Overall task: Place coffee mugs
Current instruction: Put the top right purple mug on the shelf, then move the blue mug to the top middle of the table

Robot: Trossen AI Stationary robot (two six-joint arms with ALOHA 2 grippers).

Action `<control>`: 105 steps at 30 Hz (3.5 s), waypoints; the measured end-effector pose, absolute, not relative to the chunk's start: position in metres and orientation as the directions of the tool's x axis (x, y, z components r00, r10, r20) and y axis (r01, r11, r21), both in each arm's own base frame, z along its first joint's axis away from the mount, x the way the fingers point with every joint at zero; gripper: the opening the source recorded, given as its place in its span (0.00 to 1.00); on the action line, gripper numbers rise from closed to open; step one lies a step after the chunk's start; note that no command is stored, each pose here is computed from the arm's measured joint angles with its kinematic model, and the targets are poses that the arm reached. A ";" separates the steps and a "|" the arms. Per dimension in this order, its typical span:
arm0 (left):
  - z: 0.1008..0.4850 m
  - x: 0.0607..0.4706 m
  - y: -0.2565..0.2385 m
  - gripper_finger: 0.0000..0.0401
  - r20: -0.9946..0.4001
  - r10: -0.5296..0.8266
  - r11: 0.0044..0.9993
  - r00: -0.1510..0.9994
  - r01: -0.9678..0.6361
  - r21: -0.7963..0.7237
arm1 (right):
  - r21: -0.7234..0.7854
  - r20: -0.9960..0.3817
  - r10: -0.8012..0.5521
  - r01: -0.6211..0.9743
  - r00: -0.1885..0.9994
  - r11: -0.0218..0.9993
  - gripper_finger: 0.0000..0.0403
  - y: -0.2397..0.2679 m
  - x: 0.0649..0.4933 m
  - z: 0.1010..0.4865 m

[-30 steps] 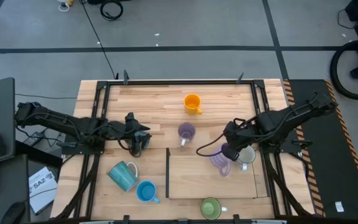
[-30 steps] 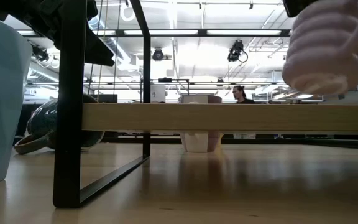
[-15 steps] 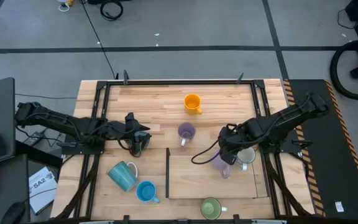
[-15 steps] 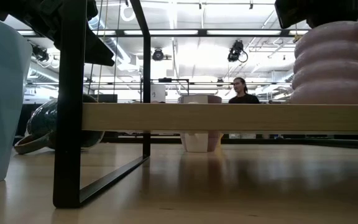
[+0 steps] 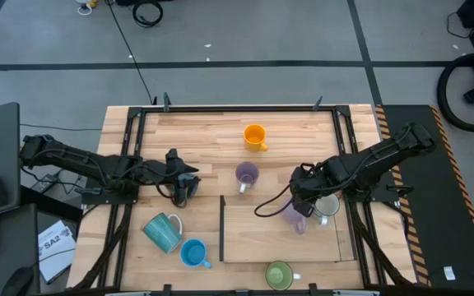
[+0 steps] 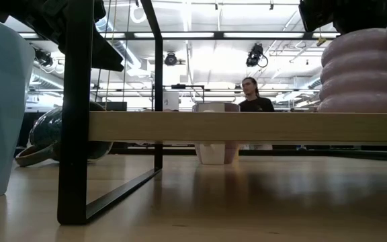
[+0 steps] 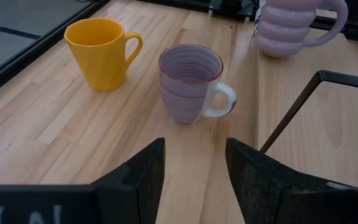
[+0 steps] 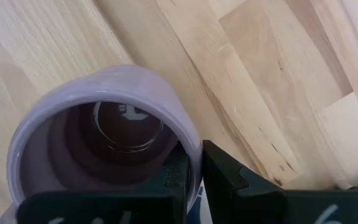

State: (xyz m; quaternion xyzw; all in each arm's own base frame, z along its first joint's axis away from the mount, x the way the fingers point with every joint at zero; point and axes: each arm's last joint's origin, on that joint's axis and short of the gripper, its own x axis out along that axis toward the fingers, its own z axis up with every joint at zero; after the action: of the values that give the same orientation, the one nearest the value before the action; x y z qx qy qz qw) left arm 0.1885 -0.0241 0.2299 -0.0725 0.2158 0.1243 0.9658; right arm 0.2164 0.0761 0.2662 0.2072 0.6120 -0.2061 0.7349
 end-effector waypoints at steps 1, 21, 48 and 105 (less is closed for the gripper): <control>0.230 0.188 -0.024 0.44 -0.435 0.209 0.958 0.876 -0.272 -0.086 | 0.052 -0.985 -0.049 0.557 0.166 0.829 0.11 0.076 0.216 0.266; 0.230 0.188 -0.024 0.44 -0.435 0.209 0.959 0.876 -0.271 -0.086 | 0.053 -0.985 -0.049 0.557 0.167 0.829 0.19 0.076 0.216 0.266; 0.230 0.188 -0.024 0.44 -0.435 0.209 0.959 0.876 -0.271 -0.086 | 0.055 -0.985 -0.049 0.563 0.167 0.824 0.43 0.076 0.216 0.266; 0.337 0.247 -0.033 0.44 -0.696 0.293 0.896 0.656 -0.443 -0.040 | 0.149 -0.849 -0.118 0.449 0.514 0.881 0.44 0.046 0.214 0.316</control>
State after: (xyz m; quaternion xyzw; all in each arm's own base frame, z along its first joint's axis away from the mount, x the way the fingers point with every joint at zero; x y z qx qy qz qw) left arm 0.2474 -0.0334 0.3366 -0.1037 0.3615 0.2035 0.9039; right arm 0.2140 0.0465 0.3158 0.1783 0.4637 -0.1666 0.8517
